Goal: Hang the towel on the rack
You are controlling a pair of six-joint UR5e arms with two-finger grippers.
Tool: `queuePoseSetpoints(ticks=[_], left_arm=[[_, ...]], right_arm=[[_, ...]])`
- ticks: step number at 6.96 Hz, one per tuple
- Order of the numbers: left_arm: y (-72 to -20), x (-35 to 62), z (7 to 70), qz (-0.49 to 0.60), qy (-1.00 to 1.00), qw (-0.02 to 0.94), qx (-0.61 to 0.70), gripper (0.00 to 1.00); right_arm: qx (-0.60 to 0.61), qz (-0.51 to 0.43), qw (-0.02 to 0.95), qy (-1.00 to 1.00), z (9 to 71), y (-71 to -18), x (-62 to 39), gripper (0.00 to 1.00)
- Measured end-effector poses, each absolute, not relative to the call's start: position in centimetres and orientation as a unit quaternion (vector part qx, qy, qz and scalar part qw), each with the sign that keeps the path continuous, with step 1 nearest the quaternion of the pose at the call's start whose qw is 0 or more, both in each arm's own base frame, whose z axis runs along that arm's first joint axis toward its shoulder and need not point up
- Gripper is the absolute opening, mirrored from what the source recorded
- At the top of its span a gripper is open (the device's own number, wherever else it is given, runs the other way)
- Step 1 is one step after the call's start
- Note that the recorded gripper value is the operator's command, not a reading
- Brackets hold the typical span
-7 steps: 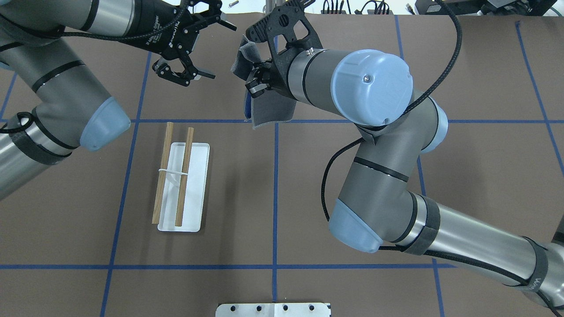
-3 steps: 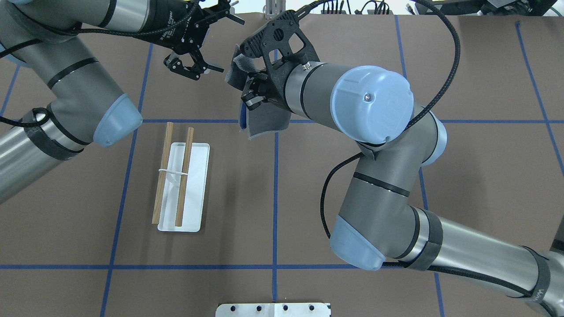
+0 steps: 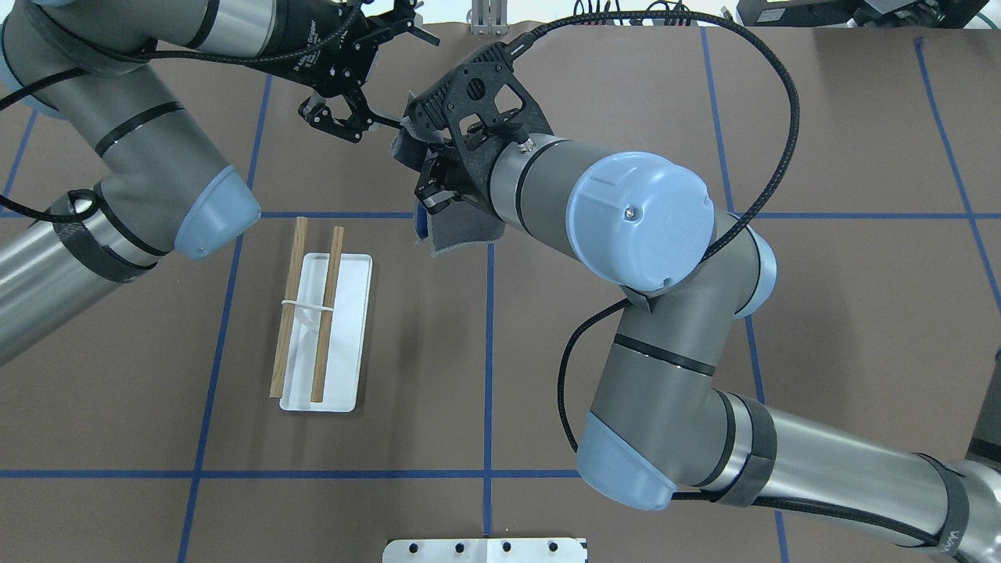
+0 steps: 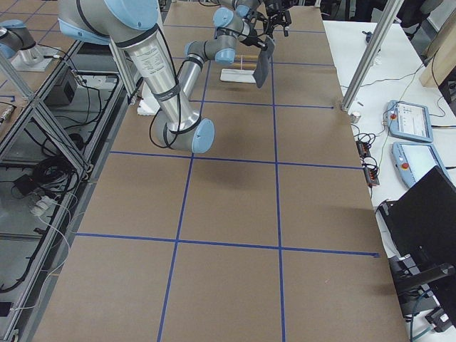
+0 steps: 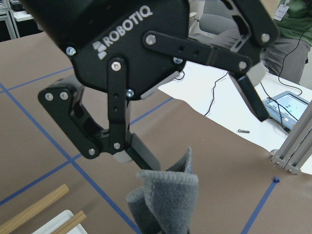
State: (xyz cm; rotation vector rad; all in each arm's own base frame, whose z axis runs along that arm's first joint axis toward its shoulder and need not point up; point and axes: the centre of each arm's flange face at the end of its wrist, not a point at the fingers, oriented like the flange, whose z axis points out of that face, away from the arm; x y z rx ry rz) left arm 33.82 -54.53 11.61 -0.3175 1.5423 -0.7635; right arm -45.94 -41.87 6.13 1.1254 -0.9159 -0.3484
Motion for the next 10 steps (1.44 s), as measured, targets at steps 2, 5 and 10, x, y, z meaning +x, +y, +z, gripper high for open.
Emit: queuePoseSetpoints(ticks=[2,5,10], left_arm=[[-54.23,33.71,11.38,-0.336,0.677,0.639,-0.144,0.97],[-53.59,33.34,11.04,-0.343,0.676,0.632,-0.160,0.97],[-53.62,33.59,11.33,-0.358,0.671,0.625,-0.178,0.69]], right_arm=[[0.515,-0.161,0.736,-0.410,6.42,-41.98,-46.02,0.00],[0.528,-0.152,0.737,-0.394,6.36,-42.34,-45.78,0.00],[0.545,-0.138,0.723,-0.401,6.32,-41.65,-45.88,0.00]])
